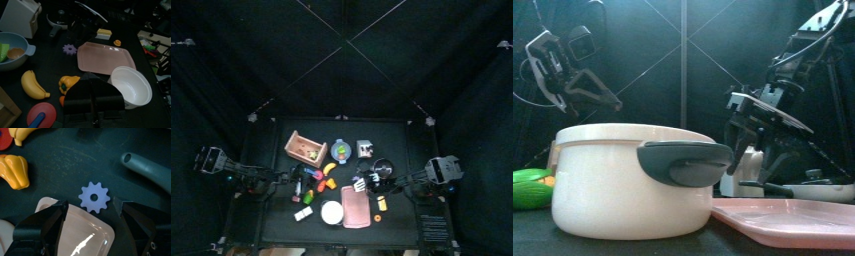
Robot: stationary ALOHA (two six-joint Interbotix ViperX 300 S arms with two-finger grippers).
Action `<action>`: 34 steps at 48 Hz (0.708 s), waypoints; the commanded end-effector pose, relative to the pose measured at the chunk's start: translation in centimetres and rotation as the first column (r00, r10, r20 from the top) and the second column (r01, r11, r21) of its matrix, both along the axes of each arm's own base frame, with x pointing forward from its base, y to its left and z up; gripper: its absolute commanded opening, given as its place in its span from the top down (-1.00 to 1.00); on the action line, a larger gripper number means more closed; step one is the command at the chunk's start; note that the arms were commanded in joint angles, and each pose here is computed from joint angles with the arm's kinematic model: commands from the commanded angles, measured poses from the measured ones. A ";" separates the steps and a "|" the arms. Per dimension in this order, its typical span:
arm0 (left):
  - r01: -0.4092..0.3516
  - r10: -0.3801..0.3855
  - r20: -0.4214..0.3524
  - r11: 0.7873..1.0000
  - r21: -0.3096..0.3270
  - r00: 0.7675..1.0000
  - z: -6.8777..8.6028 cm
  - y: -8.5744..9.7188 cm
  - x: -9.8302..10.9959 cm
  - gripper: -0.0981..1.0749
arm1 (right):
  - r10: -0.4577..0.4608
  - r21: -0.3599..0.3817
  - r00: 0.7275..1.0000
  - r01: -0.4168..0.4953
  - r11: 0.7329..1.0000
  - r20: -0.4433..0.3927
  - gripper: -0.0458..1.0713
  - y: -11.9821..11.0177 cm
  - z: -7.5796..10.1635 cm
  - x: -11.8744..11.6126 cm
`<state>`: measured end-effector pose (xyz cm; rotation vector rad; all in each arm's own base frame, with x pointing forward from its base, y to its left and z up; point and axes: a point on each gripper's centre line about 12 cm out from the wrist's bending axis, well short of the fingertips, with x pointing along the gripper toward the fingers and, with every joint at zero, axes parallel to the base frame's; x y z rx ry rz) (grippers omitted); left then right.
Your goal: Grab purple gear
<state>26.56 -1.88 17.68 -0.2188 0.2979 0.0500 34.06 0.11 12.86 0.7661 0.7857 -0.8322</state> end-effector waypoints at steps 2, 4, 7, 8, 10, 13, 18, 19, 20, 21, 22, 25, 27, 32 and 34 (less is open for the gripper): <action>0.001 -0.001 0.012 1.000 -0.002 1.000 0.3 -0.1 0.2 0.88 | -0.023 0.043 1.000 0.023 0.999 -0.001 -0.89 -0.2 1.4 0.9; 0.002 -0.002 0.012 1.000 -0.001 1.000 0.3 -0.1 0.2 0.88 | -0.018 0.044 1.000 0.019 0.999 -0.017 -0.89 -0.4 1.3 0.9; 0.000 0.001 0.009 1.000 -0.001 1.000 0.2 0.0 0.1 0.88 | -0.010 0.050 0.999 0.012 0.999 -0.034 -0.89 -0.6 1.1 1.1; 0.001 -0.001 0.009 1.000 -0.001 1.000 0.2 -0.1 0.1 0.88 | -0.009 0.052 0.999 0.012 0.999 -0.040 -0.89 -0.6 1.0 1.2; 0.001 -0.001 0.006 1.000 -0.001 1.000 0.1 -0.1 0.0 0.88 | -0.005 0.054 0.999 0.008 0.999 -0.046 -0.89 -0.8 0.8 1.4; 0.002 -0.002 0.004 1.000 0.000 1.000 0.1 -0.1 0.0 0.88 | 0.000 0.056 0.999 0.003 0.998 -0.053 -0.89 -0.9 0.5 1.7; 0.001 -0.001 0.003 1.000 0.000 1.000 0.0 -0.1 0.0 0.88 | -0.004 0.051 0.998 0.007 0.999 -0.067 -0.89 -1.3 -0.1 2.2; -0.001 0.001 0.004 1.000 -0.001 1.000 0.0 0.0 0.0 0.88 | -0.005 0.049 0.997 0.008 0.999 -0.071 -0.89 -1.4 -0.3 2.2; 0.001 -0.001 0.003 1.000 -0.001 1.000 0.0 -0.1 0.0 0.88 | -0.006 0.049 0.997 0.010 0.999 -0.074 -0.89 -1.4 -0.4 2.2; 0.001 -0.001 0.004 1.000 -0.001 1.000 0.0 -0.1 0.0 0.88 | -0.007 0.049 0.997 0.011 0.999 -0.074 -0.89 -1.5 -0.4 2.2; 0.001 -0.001 0.003 1.000 0.000 1.000 0.0 -0.1 0.0 0.88 | -0.007 0.049 0.997 0.011 0.999 -0.077 -0.89 -1.5 -0.5 2.2; 0.002 -0.002 0.003 1.000 0.001 1.000 0.0 -0.1 0.0 0.88 | -0.011 0.050 0.996 0.015 0.999 -0.086 -0.89 -1.5 -0.8 2.1; 0.001 -0.001 0.001 1.000 0.000 1.000 0.0 -0.1 -0.1 0.88 | -0.010 0.053 0.996 0.015 0.998 -0.089 -0.89 -1.5 -1.0 2.1; 0.001 -0.001 -0.002 1.000 -0.001 1.000 -0.1 0.0 -0.1 0.88 | -0.012 0.058 0.995 0.018 0.998 -0.097 -0.89 -1.5 -1.4 2.1; 0.001 -0.001 -0.002 1.000 0.001 1.000 -0.1 0.0 -0.1 0.88 | -0.013 0.058 0.994 0.019 0.998 -0.105 -0.89 -1.4 -1.7 2.1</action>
